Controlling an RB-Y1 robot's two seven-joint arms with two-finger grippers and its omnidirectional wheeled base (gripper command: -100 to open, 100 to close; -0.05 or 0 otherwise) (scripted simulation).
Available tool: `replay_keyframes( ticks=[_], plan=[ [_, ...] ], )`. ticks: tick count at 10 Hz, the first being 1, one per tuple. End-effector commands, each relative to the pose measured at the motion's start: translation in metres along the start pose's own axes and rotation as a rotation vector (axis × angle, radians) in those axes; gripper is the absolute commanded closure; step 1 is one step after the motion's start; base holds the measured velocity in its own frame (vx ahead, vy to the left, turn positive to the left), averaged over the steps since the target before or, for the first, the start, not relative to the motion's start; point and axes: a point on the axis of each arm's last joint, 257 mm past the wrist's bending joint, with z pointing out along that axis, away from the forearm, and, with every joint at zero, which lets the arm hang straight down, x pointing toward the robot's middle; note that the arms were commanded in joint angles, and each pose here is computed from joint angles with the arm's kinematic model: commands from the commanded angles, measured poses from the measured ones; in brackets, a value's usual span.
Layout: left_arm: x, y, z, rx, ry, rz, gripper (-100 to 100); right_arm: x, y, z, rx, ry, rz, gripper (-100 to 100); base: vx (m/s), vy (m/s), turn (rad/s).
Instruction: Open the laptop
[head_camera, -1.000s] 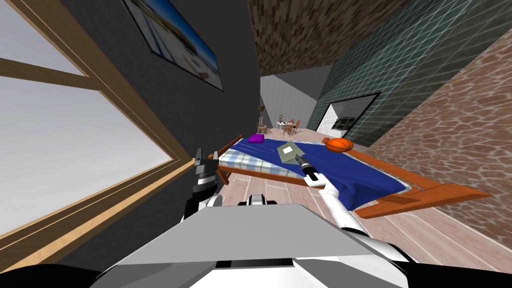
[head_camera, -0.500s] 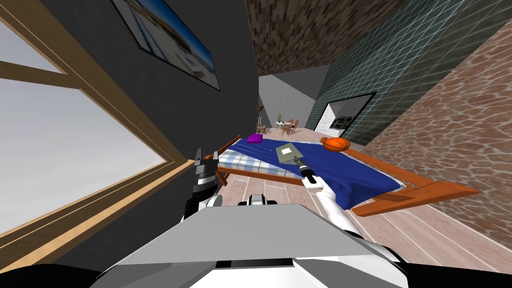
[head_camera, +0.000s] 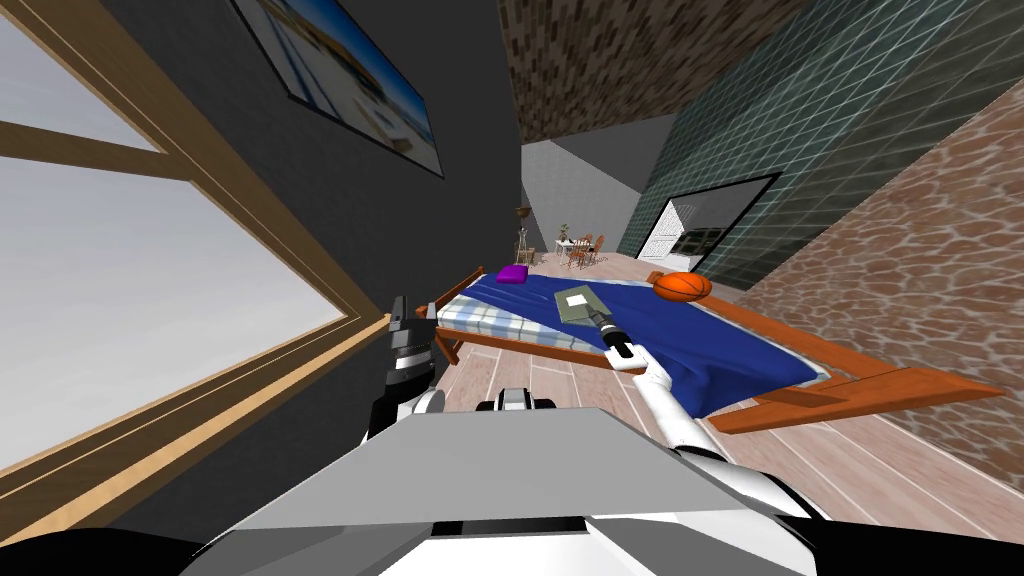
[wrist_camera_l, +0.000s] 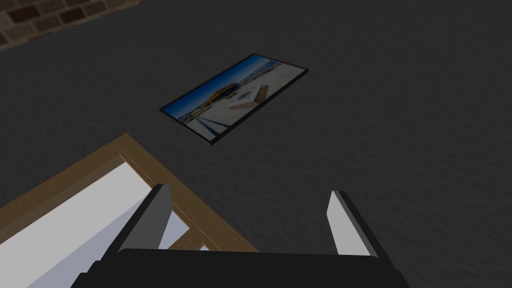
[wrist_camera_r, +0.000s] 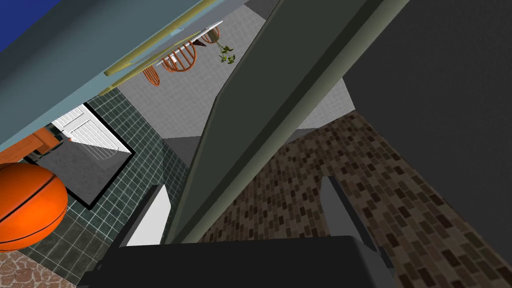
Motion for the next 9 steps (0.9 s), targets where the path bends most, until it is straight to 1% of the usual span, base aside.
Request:
replay_keyframes(
  ticks=[1, 2, 3, 4, 9],
  plan=[
    [0.000, 0.000, 0.000, 0.000, 0.000, 0.000, 0, -0.020, 0.002, 0.011, 0.012, -0.010, -0.001, -100, -0.061, 0.014, 0.044],
    [0.000, 0.000, 0.000, 0.000, 0.000, 0.000, 0, -0.032, 0.003, 0.018, 0.021, -0.016, -0.001, -100, -0.074, 0.008, 0.075],
    [0.000, 0.000, 0.000, 0.000, 0.000, 0.000, 0, -0.023, 0.000, 0.013, 0.019, -0.009, -0.001, -100, -0.034, 0.001, 0.019],
    [0.000, 0.000, 0.000, 0.000, 0.000, 0.000, 0, -0.023, -0.001, 0.014, 0.023, -0.007, 0.001, 0, -0.007, 0.002, -0.003],
    [0.000, 0.000, 0.000, 0.000, 0.000, 0.000, 0, -0.020, -0.003, 0.013, 0.027, -0.003, 0.002, 0, 0.000, 0.000, 0.000]
  ],
)
